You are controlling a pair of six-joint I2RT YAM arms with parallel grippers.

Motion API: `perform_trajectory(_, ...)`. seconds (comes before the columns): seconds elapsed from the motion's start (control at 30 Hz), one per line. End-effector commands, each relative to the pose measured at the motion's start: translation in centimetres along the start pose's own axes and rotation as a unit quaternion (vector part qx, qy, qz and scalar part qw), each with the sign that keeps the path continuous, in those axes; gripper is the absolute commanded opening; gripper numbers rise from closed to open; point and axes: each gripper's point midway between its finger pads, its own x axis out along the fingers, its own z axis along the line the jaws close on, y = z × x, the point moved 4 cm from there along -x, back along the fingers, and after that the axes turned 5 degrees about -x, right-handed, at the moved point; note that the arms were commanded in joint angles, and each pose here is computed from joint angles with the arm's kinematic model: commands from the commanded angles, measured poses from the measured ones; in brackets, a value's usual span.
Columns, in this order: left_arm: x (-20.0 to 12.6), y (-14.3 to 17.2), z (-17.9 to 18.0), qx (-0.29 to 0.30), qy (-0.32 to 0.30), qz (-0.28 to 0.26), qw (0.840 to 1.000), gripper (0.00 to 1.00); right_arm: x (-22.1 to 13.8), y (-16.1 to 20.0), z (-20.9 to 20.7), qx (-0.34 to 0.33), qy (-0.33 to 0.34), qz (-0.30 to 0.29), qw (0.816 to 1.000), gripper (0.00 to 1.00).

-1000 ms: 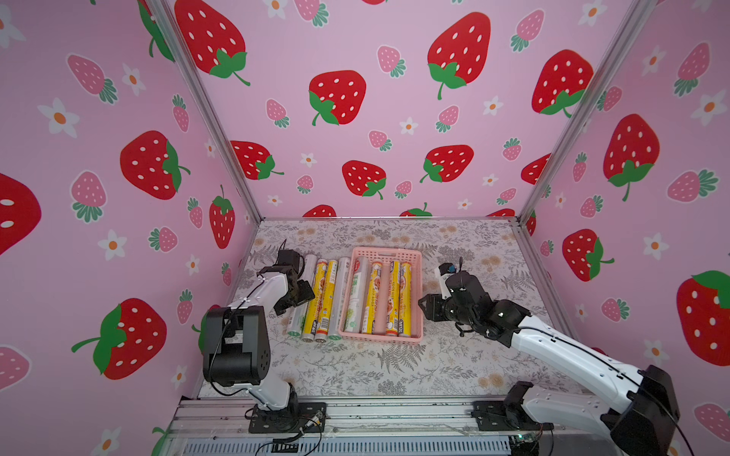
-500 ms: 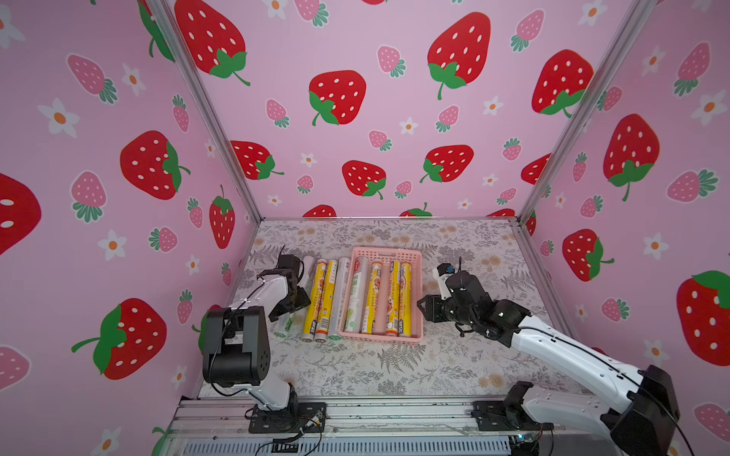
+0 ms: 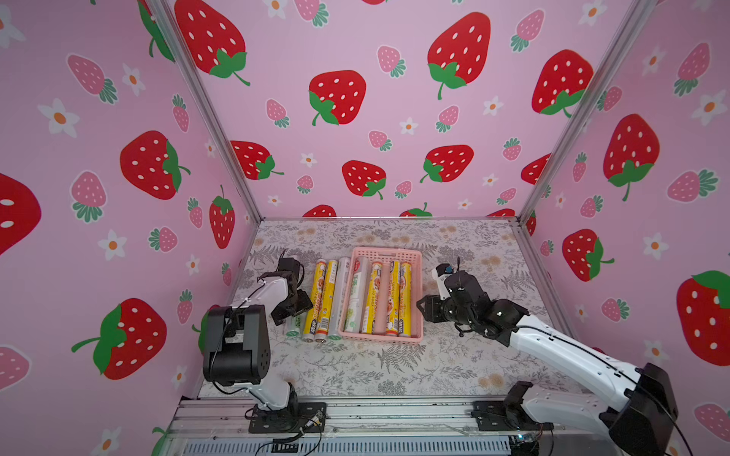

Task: Put the plastic wrap into the basket
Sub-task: Pick up the plastic wrap from the center of the board.

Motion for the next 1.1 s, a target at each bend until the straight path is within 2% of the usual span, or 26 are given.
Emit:
perform_trajectory(0.0,-0.2,0.6,-0.1,0.001,0.007,0.018,1.0,0.81,-0.1,-0.8,0.4,-0.009,-0.004,-0.01,1.0,0.54)
perform_trajectory(0.3,0.3,0.4,0.7,0.016,-0.035,-0.002,0.999,0.63,0.4,-0.6,0.1,-0.008,0.002,-0.007,1.0,0.54)
perform_trajectory(0.47,0.2,0.6,1.1,0.021,-0.059,-0.017,0.998,0.61,0.2,-0.6,-0.1,0.0,0.002,-0.023,1.0,0.54)
perform_trajectory(0.6,0.5,0.7,1.1,0.021,-0.053,-0.023,0.998,0.56,0.1,-0.9,0.0,0.0,0.002,-0.028,1.0,0.54)
perform_trajectory(0.8,1.1,1.2,0.9,0.023,-0.043,-0.012,0.999,0.41,-0.2,-1.4,0.2,0.007,-0.001,-0.036,0.999,0.54)
perform_trajectory(0.87,0.5,1.3,0.9,0.021,-0.034,-0.02,0.999,0.37,-0.5,-1.4,0.3,0.011,-0.004,-0.041,0.999,0.54)
perform_trajectory(1.07,-2.0,0.7,0.8,0.006,-0.002,-0.061,0.998,0.35,-1.8,-1.7,-0.2,0.001,0.011,-0.053,0.999,0.54)
